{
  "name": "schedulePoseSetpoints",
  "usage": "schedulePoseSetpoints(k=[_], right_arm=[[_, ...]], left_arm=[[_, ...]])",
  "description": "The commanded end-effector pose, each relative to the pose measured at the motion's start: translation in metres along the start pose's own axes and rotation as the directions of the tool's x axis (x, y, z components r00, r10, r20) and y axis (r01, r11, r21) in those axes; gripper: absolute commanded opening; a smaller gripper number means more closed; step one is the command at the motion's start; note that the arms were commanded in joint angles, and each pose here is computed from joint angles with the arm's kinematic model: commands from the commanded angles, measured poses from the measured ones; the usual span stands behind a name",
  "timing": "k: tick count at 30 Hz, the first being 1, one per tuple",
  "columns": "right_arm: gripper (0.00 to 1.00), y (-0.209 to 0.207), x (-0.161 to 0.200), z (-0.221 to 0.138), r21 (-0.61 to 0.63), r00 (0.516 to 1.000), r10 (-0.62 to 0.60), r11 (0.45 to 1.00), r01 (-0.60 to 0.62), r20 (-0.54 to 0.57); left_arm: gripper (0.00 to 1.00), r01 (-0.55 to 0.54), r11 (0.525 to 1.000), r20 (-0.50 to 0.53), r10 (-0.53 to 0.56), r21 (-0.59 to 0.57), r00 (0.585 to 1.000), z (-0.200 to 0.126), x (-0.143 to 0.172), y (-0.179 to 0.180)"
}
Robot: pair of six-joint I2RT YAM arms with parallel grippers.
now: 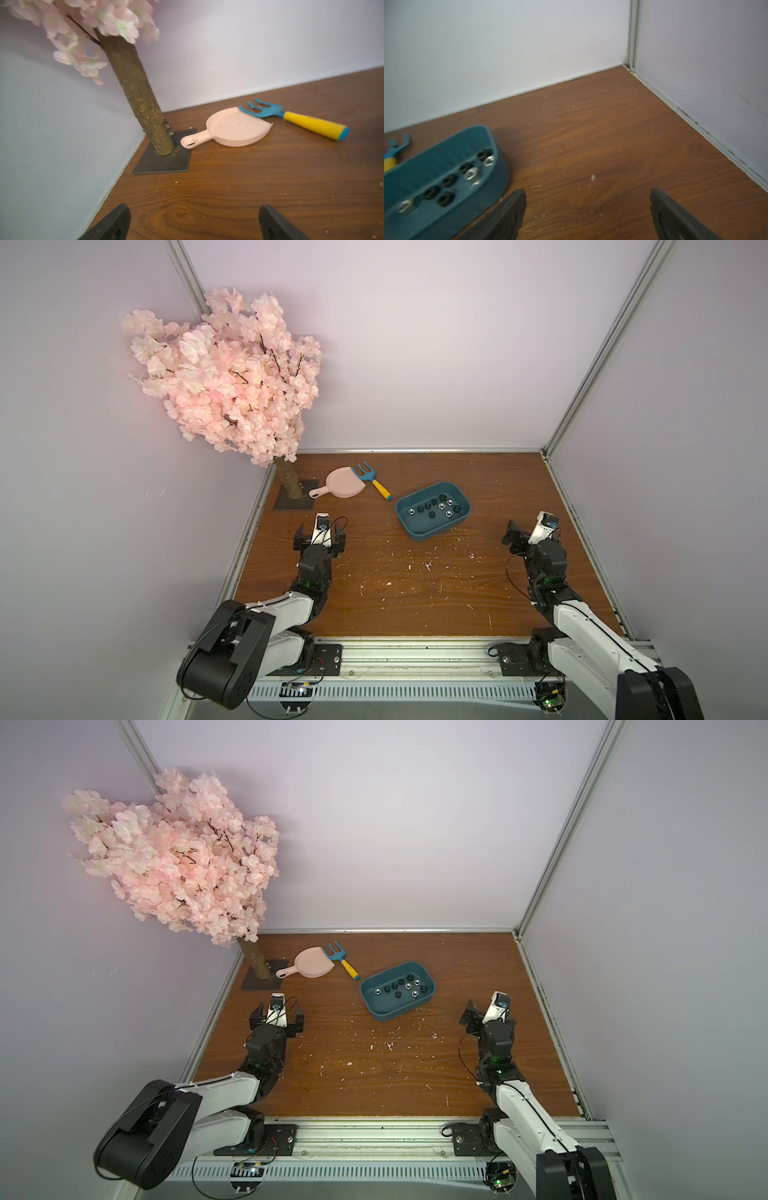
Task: Put the nuts on the desktop into the storage box
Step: Reset both arms
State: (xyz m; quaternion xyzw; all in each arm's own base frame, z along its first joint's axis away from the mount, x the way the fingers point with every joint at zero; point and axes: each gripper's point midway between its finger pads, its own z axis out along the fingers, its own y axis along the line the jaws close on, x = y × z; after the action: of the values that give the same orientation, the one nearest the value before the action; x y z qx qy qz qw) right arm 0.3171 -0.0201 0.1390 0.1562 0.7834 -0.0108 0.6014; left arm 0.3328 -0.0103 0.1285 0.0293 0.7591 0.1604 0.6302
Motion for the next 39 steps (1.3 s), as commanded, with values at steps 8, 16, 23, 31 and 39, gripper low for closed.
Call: schedulePoseSetpoints(k=[8,16,23,31,39], right_arm=[[0.99,0.014,-0.019,0.008,-0.096,0.958,-0.115,0.985,0.145,0.264],[0.99,0.039,0.004,0.038,-0.210,0.951,-0.215,0.942,0.262,0.221],[0.99,0.044,0.010,0.049,-0.225,0.953,-0.257,0.931,0.289,0.162],[0.99,0.037,0.008,0.053,-0.181,0.962,-0.227,0.950,0.253,0.152],[0.99,0.037,0.007,0.052,-0.180,0.961,-0.223,0.951,0.251,0.162]], left_arm=[[1.00,0.121,0.991,0.116,-0.127,0.057,0.985,0.020,-0.016,0.007],[1.00,0.153,0.983,0.099,-0.163,0.098,0.982,0.026,-0.004,0.008],[1.00,0.186,0.982,0.092,-0.188,0.036,0.978,0.032,-0.001,0.019],[1.00,0.207,0.978,0.079,-0.206,-0.012,0.975,0.035,0.001,0.026],[1.00,0.209,0.978,0.081,-0.207,-0.013,0.975,0.035,0.001,0.026]])
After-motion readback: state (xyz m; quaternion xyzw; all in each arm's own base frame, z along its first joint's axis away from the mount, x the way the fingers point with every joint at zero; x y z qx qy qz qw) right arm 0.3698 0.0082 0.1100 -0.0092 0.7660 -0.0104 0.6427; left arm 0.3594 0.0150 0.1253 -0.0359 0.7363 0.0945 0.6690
